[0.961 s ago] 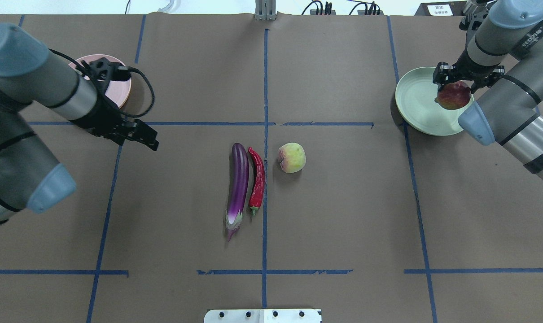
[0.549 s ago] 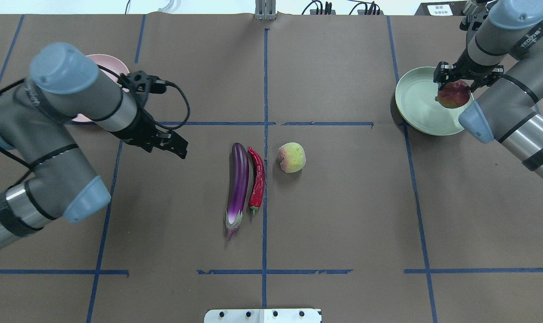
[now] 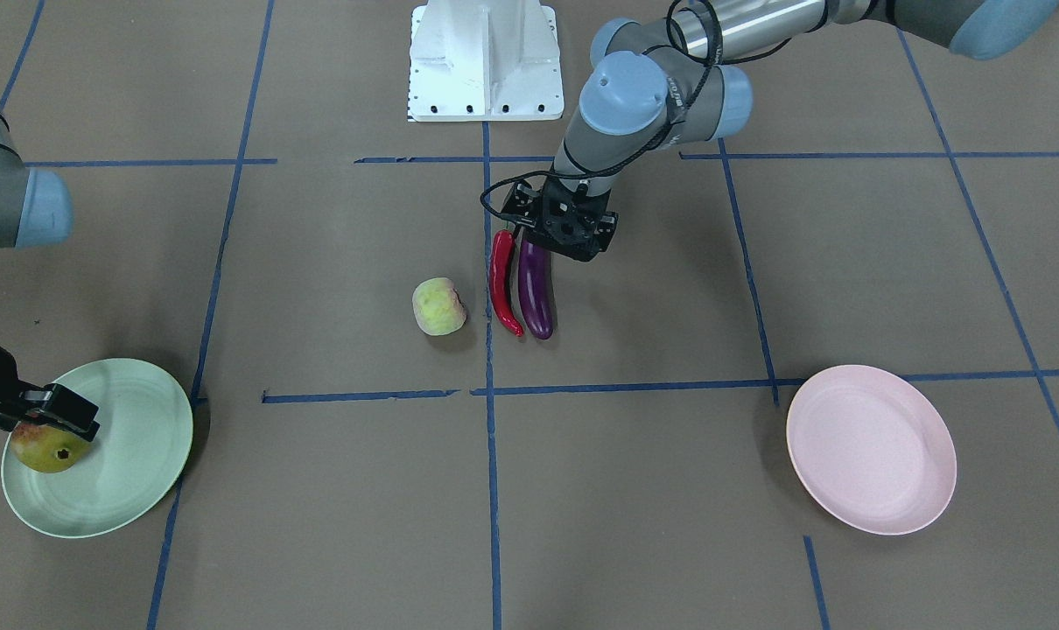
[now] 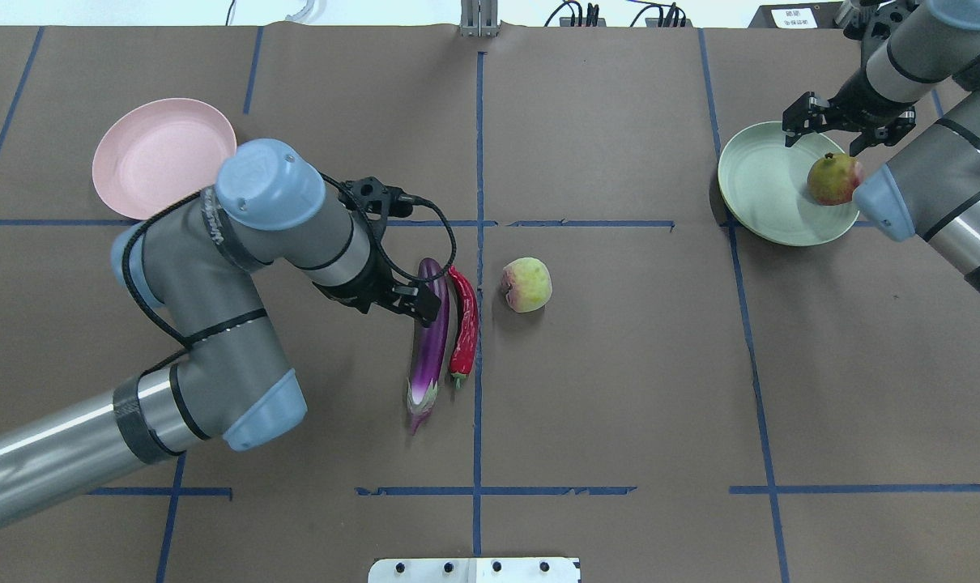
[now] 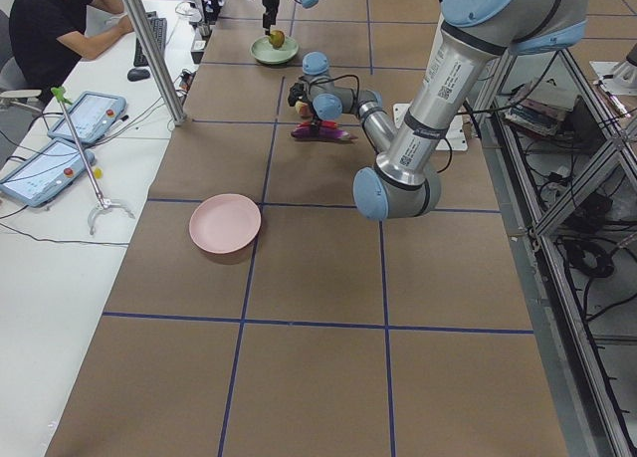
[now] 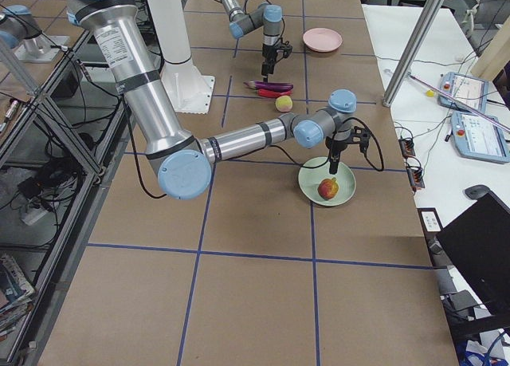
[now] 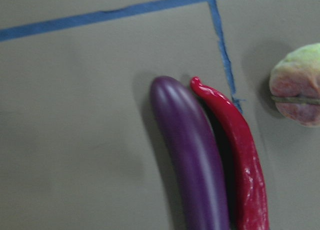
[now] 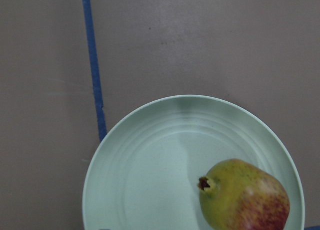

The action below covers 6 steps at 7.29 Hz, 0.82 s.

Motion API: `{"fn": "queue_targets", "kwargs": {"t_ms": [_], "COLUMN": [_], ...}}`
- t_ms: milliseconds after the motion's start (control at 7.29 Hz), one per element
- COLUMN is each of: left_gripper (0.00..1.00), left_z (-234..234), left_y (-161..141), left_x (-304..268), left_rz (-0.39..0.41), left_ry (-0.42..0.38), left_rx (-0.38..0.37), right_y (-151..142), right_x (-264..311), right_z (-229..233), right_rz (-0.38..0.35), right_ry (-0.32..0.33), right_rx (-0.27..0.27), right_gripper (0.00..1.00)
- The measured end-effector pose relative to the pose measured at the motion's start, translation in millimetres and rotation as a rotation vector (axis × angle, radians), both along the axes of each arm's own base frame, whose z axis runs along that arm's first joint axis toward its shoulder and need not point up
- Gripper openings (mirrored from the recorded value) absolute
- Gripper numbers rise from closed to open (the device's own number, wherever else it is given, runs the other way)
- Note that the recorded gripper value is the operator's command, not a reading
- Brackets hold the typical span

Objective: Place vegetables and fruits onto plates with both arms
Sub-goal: 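Release the pomegranate on the green plate while the left gripper reaches for the eggplant, then carry the purple eggplant toward the pink plate while the right gripper reaches the apple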

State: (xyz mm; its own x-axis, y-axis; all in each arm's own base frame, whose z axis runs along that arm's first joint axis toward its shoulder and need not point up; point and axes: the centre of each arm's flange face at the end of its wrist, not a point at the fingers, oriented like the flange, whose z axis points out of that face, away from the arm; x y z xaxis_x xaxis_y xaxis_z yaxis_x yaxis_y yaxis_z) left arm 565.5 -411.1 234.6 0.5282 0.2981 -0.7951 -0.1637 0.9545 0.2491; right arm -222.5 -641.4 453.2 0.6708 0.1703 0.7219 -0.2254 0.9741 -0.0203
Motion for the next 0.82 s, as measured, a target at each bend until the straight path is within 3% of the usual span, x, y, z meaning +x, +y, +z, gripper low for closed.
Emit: {"fn": "queue_targets", "kwargs": {"t_ms": [137, 412, 686, 824], "left_gripper": [0.45, 0.00, 0.00, 0.00], "left_z": [5.0, 11.3, 7.9, -0.2], "left_y": [8.2, 14.5, 15.7, 7.9], "left_x": [12.2, 21.8, 18.9, 6.7], "left_rz": [-0.005, -0.033, -0.056, -0.088], "left_ry": [-0.019, -0.040, -0.031, -0.010], "left_rx": [0.005, -0.012, -0.034, -0.047], "right_y": [2.7, 7.3, 34.2, 57.5], "right_x": [1.5, -5.6, -52.6, -90.6], "right_z": [-8.7, -27.8, -71.6, -101.6], "right_rz": [0.000, 0.011, 0.048, 0.068], "right_ry": [-0.011, -0.033, -0.102, -0.150], "right_rx": [0.010, 0.013, -0.041, -0.096], "right_gripper": [1.00, 1.00, 1.00, 1.00]}}
